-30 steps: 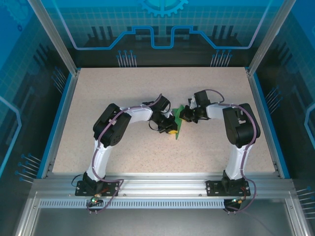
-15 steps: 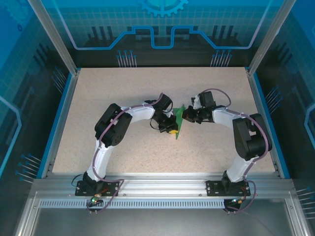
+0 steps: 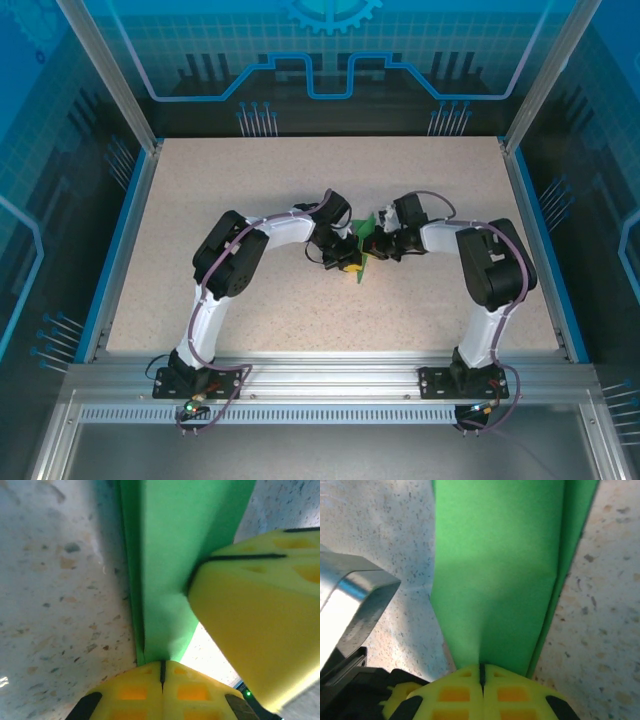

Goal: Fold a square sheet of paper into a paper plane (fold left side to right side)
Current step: Fold the wing for the fifth time at the center of the table.

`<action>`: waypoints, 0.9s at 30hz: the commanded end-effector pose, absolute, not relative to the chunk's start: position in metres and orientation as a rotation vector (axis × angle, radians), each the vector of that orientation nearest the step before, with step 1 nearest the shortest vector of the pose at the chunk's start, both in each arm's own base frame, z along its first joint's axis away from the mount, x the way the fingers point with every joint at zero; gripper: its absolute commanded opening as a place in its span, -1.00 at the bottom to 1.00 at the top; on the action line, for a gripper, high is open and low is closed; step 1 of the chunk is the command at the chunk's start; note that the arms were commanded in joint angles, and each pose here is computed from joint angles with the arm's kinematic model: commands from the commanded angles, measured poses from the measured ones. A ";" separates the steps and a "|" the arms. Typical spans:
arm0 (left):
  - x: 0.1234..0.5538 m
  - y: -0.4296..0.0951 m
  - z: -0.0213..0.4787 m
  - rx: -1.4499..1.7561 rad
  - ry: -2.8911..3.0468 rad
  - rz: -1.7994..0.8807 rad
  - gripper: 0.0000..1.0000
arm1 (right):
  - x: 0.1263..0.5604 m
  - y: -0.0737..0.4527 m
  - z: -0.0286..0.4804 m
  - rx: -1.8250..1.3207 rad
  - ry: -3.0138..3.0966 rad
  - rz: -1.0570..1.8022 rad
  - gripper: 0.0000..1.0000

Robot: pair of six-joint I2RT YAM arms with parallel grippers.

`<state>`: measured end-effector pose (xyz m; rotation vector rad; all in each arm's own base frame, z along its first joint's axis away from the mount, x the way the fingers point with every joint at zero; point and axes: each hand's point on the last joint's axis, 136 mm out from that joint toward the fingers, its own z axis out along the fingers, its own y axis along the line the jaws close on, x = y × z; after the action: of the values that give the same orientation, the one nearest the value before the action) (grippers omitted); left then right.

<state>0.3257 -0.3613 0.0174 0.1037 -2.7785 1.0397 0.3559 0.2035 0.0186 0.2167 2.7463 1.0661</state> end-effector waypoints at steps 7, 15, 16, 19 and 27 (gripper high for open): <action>0.311 -0.342 -0.016 0.156 -2.788 0.836 -1.00 | 0.367 0.200 0.007 0.174 2.795 0.952 -0.89; 0.311 -0.342 -0.016 0.158 -2.787 0.828 -1.00 | 0.378 0.190 0.001 0.167 2.809 0.884 -0.90; 0.310 -0.342 -0.017 0.158 -2.786 0.825 -1.00 | 0.380 0.191 0.003 0.160 2.807 0.882 -0.89; 0.310 -0.341 -0.017 0.160 -2.787 0.822 -1.00 | 0.386 0.189 0.004 0.156 2.802 0.872 -0.89; 0.310 -0.341 -0.018 0.160 -2.785 0.817 -1.00 | 0.401 0.183 0.005 0.167 2.790 0.869 -0.89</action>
<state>0.3309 -0.3601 0.0167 0.1091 -2.8103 1.0252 0.3791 0.2025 0.0134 0.1400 2.8144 0.9794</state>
